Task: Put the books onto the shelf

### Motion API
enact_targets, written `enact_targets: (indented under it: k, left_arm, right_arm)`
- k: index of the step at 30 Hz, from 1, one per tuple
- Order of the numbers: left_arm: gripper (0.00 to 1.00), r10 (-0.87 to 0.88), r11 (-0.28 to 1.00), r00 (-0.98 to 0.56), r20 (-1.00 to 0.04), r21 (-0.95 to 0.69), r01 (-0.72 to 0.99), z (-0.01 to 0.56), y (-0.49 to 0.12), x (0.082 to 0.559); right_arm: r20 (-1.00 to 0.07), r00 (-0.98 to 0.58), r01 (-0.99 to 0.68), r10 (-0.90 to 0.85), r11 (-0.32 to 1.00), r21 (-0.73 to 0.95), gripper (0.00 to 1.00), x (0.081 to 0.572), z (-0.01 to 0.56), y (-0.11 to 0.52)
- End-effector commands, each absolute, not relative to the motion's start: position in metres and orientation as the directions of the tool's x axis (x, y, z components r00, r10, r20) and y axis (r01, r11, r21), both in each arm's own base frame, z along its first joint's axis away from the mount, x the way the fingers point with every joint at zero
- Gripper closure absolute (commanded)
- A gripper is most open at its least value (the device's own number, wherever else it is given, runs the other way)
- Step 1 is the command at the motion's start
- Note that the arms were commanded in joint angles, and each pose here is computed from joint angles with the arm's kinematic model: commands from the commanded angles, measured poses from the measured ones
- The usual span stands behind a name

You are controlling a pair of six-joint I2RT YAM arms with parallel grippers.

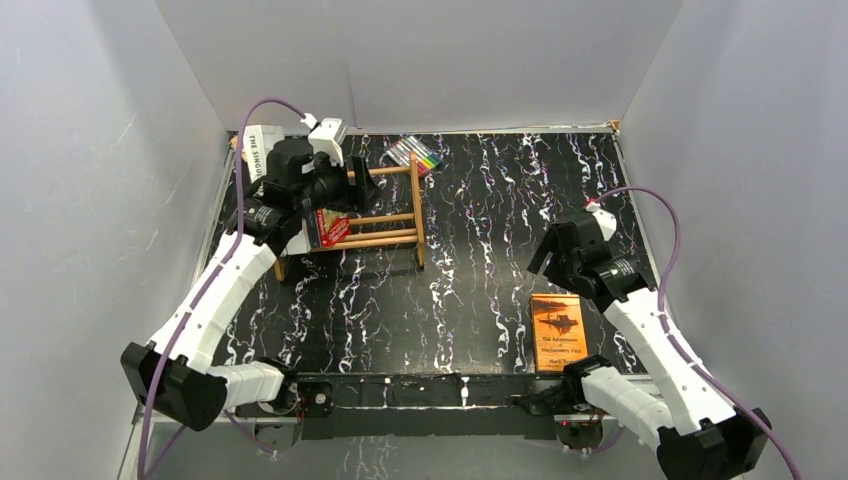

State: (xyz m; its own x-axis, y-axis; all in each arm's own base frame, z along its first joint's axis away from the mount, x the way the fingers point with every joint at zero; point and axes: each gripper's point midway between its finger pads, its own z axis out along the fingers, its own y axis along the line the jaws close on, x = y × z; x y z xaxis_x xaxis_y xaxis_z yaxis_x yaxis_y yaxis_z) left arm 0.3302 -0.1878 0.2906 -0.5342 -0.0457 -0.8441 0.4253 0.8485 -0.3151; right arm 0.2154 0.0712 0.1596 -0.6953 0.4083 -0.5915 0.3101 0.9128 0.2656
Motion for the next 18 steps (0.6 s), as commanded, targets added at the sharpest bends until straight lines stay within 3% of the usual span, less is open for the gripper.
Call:
enact_targets:
  k: [1, 12, 18]
  left_arm:
    - [0.32, -0.026, 0.773, -0.551, -0.834, -0.366, 0.518, 0.289, -0.211, 0.308]
    - [0.31, 0.029, 0.58, -0.597, -0.802, -0.473, 0.664, 0.282, -0.27, 0.267]
    - [0.31, 0.086, 0.504, -0.586, -0.806, -0.472, 0.723, 0.28, -0.307, 0.244]
  right_arm:
    - [-0.62, -0.685, 0.422, 0.384, 0.902, 0.092, 0.13, 0.206, 0.151, 0.033]
    - [-0.505, -0.627, 0.654, 0.594, 0.753, 0.073, 0.07, 0.192, 0.107, 0.008]
    - [-0.451, -0.558, 0.717, 0.697, 0.678, 0.162, 0.07, 0.201, 0.092, -0.007]
